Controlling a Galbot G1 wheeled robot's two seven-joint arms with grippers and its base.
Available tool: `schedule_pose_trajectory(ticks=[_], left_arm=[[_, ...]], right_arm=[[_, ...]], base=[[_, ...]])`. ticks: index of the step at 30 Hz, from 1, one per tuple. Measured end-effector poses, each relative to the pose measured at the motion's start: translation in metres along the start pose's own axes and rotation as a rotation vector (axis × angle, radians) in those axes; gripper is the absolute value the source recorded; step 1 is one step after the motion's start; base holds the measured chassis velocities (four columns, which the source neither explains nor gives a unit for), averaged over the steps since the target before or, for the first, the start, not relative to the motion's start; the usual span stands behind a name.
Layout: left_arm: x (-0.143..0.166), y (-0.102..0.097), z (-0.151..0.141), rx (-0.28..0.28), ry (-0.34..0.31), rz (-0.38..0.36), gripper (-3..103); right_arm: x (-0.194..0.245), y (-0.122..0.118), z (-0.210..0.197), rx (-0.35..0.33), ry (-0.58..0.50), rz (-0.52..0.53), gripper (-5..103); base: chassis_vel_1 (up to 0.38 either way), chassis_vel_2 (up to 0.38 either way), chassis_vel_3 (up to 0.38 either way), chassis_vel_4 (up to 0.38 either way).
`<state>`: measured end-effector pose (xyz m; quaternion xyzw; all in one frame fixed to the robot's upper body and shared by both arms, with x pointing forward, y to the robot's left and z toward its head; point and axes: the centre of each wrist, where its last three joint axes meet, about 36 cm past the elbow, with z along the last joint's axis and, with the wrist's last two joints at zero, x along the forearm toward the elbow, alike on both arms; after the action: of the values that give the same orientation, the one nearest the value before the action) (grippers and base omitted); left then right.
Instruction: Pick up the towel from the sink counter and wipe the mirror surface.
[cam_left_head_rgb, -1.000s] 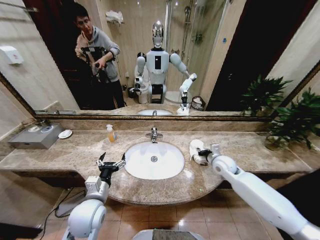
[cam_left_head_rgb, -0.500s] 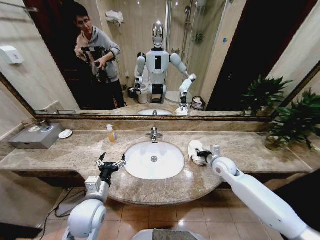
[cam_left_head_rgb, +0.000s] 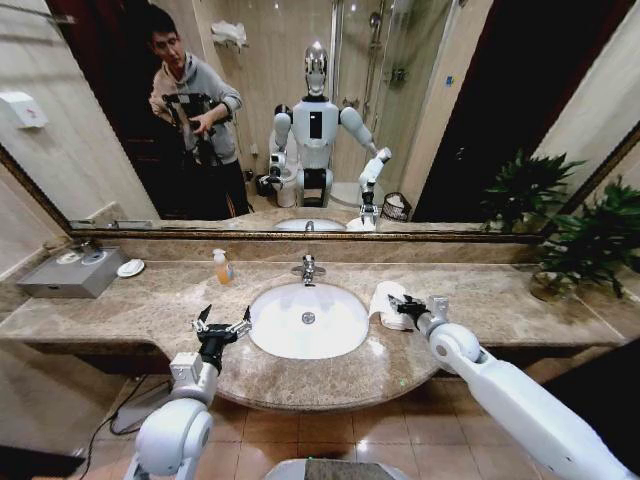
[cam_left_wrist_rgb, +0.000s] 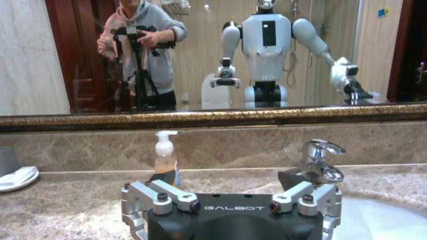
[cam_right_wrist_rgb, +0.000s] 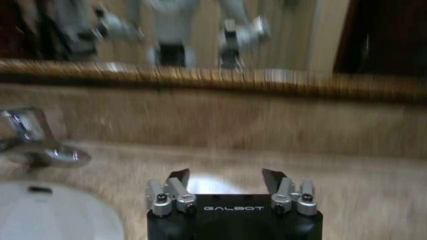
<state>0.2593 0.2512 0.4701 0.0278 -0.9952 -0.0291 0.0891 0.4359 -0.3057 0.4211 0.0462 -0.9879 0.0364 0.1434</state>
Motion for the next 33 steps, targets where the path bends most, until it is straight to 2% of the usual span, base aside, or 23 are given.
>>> schedule_pose_trajectory(ticks=[3, 4, 6, 7, 10, 14, 19, 33], left_arm=[[0.000, 0.000, 0.000, 0.000, 0.000, 0.000, 100], [0.000, 0.000, 0.000, 0.000, 0.000, 0.000, 100], [0.000, 0.000, 0.000, 0.000, 0.000, 0.000, 100], [0.000, 0.000, 0.000, 0.000, 0.000, 0.000, 100], [0.000, 0.000, 0.000, 0.000, 0.000, 0.000, 100], [0.000, 0.000, 0.000, 0.000, 0.000, 0.000, 100], [0.000, 0.000, 0.000, 0.000, 0.000, 0.000, 100], [0.000, 0.000, 0.000, 0.000, 0.000, 0.000, 100]], right_arm=[[0.018, 0.004, 0.000, 0.041, -0.147, -0.007, 84], [0.023, 0.007, -0.001, 0.038, -0.165, -0.005, 90], [0.042, 0.019, -0.002, -0.008, -0.218, 0.030, 98], [0.042, 0.019, -0.002, -0.008, -0.218, 0.030, 98], [0.077, 0.034, 0.000, -0.077, -0.246, 0.070, 100], [0.102, 0.042, 0.009, -0.098, -0.258, 0.073, 100], [0.120, 0.047, 0.016, -0.111, -0.263, 0.071, 100], [0.148, 0.066, 0.002, -0.135, -0.306, 0.042, 100]], base=[[0.000, 0.000, 0.000, 0.000], [0.000, 0.000, 0.000, 0.000], [0.000, 0.000, 0.000, 0.000], [0.000, 0.000, 0.000, 0.000], [0.000, 0.000, 0.000, 0.000], [0.000, 0.000, 0.000, 0.000], [0.000, 0.000, 0.000, 0.000], [0.000, 0.000, 0.000, 0.000]])
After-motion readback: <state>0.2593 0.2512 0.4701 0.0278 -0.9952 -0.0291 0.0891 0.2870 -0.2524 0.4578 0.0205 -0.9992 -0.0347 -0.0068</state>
